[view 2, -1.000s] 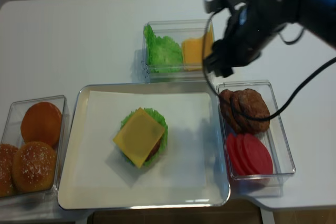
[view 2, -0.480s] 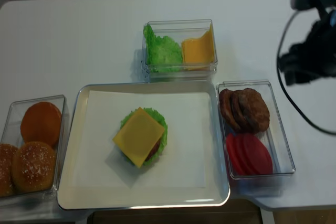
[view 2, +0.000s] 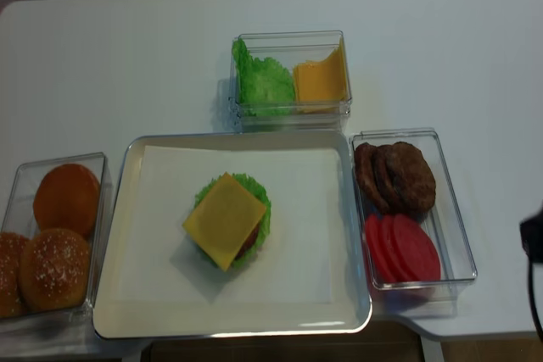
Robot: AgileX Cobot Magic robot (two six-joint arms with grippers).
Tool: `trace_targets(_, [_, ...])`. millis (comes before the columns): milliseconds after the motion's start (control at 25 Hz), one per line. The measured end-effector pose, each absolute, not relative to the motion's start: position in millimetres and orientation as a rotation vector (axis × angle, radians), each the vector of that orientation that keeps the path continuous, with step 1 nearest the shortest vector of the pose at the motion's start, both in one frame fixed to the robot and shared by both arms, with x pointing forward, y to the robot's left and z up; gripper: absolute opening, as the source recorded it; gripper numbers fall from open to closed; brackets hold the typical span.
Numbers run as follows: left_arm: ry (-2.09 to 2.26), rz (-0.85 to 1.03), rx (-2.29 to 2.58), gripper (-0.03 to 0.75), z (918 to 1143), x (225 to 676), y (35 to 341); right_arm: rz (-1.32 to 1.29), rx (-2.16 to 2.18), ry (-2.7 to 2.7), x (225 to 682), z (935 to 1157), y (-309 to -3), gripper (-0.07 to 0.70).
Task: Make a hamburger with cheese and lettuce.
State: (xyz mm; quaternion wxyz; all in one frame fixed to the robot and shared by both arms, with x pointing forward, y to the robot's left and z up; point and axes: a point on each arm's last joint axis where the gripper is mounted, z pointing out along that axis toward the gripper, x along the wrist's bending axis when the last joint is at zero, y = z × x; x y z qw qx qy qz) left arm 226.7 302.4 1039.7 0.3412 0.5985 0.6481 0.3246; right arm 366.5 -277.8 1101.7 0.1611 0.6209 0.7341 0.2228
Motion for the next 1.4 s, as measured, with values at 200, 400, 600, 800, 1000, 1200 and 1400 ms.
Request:
trace_targets(200, [1.686, 0.844, 1.557, 0.382, 1040, 227, 302, 0.703, 1.726, 2.048, 317, 1098, -283, 0.377])
trace_targets(400, [1.686, 0.844, 1.557, 0.382, 1040, 227, 302, 0.806, 1.648, 1.965, 273, 1095, -288, 0.377])
trace_targets(600, [1.686, 0.844, 1.557, 0.382, 1040, 227, 302, 0.905, 1.564, 1.877, 237, 1091, -292, 0.377])
trace_targets(800, [1.686, 0.844, 1.557, 0.382, 1040, 227, 302, 0.975, 1.499, 1.808, 214, 1080, -295, 0.377])
trace_targets(1000, [1.686, 0.844, 1.557, 0.382, 1040, 227, 302, 1.003, 1.470, 1.774, 204, 1069, -296, 0.377])
trace_targets(1200, [1.686, 0.844, 1.557, 0.382, 1040, 227, 302, 0.968, 1.521, 1.790, 210, 1057, -297, 0.377])
trace_targets(1400, [1.686, 0.844, 1.557, 0.382, 1040, 227, 302, 0.941, 1.543, 1.803, 219, 1043, -296, 0.377])
